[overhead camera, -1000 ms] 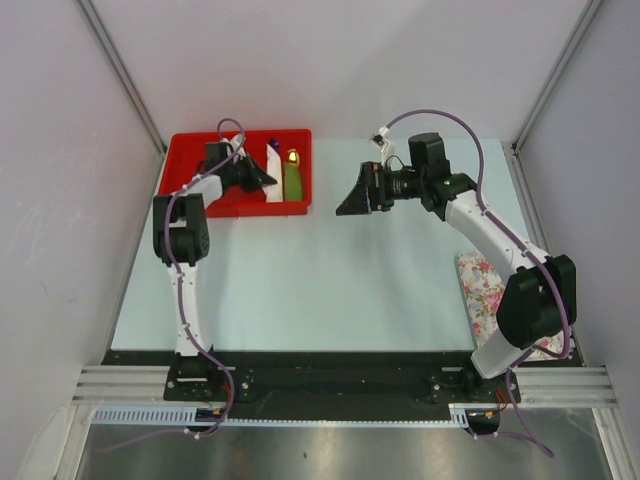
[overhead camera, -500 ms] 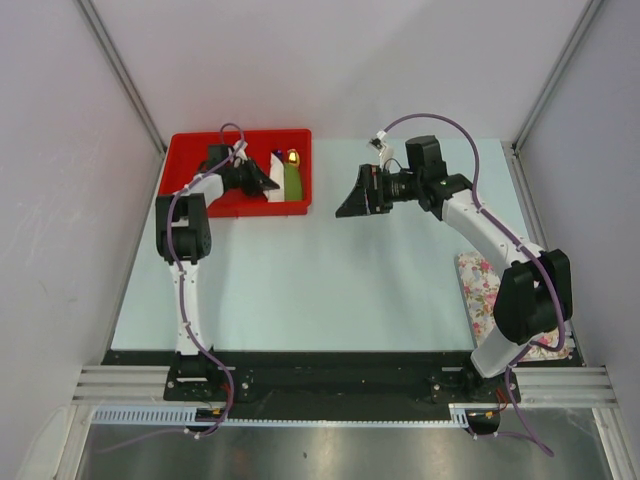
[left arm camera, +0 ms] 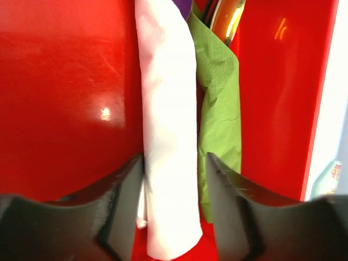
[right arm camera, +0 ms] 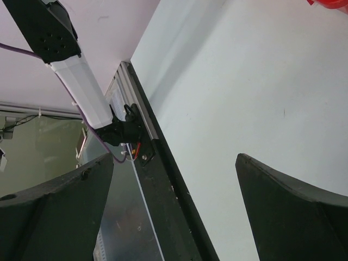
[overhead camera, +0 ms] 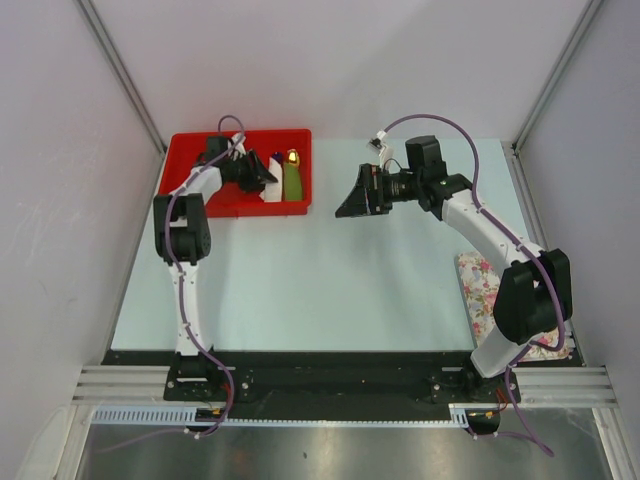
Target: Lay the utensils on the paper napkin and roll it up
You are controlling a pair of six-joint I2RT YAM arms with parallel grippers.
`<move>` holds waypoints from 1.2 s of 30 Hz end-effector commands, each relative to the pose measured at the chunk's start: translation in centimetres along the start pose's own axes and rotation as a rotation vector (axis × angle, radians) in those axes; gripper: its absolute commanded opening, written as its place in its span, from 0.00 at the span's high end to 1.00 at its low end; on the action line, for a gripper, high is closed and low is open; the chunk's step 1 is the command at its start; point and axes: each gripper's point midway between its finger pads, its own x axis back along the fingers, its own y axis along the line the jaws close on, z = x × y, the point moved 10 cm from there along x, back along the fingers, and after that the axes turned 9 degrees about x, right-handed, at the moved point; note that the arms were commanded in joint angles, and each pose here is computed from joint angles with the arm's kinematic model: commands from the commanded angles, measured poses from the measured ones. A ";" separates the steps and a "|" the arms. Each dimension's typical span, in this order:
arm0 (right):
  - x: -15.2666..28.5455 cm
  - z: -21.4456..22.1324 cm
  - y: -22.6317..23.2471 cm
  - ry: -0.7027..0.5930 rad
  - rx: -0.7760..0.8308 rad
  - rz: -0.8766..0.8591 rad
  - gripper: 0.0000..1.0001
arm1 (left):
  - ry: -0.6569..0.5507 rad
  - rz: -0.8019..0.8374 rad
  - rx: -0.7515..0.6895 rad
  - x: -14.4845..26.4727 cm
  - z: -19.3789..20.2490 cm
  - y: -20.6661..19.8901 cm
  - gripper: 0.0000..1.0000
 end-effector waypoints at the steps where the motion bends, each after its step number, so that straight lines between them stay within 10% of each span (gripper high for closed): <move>1: 0.0 -0.5 0.1 -0.014 0.009 -0.029 0.00 | -0.054 -0.109 -0.090 1.8 -0.8 -1.4 0.39; 7: 0.6 -1.0 0.8 -0.022 0.053 -0.023 0.00 | -0.151 -0.179 -0.156 4.3 -2.2 -3.5 0.32; 11: 2.0 -2.3 1.4 -0.047 0.114 0.017 0.00 | -0.254 -0.193 -0.304 8.1 -4.5 -7.4 0.01; 24: 12.3 -3.2 -0.8 -0.207 0.126 0.376 0.00 | -0.429 -0.001 -0.659 27.0 -1.5 -22.0 0.00; 36: 18.6 5.5 -2.9 -0.140 -0.092 0.643 0.00 | -0.205 0.141 -0.622 30.1 9.5 -18.9 0.00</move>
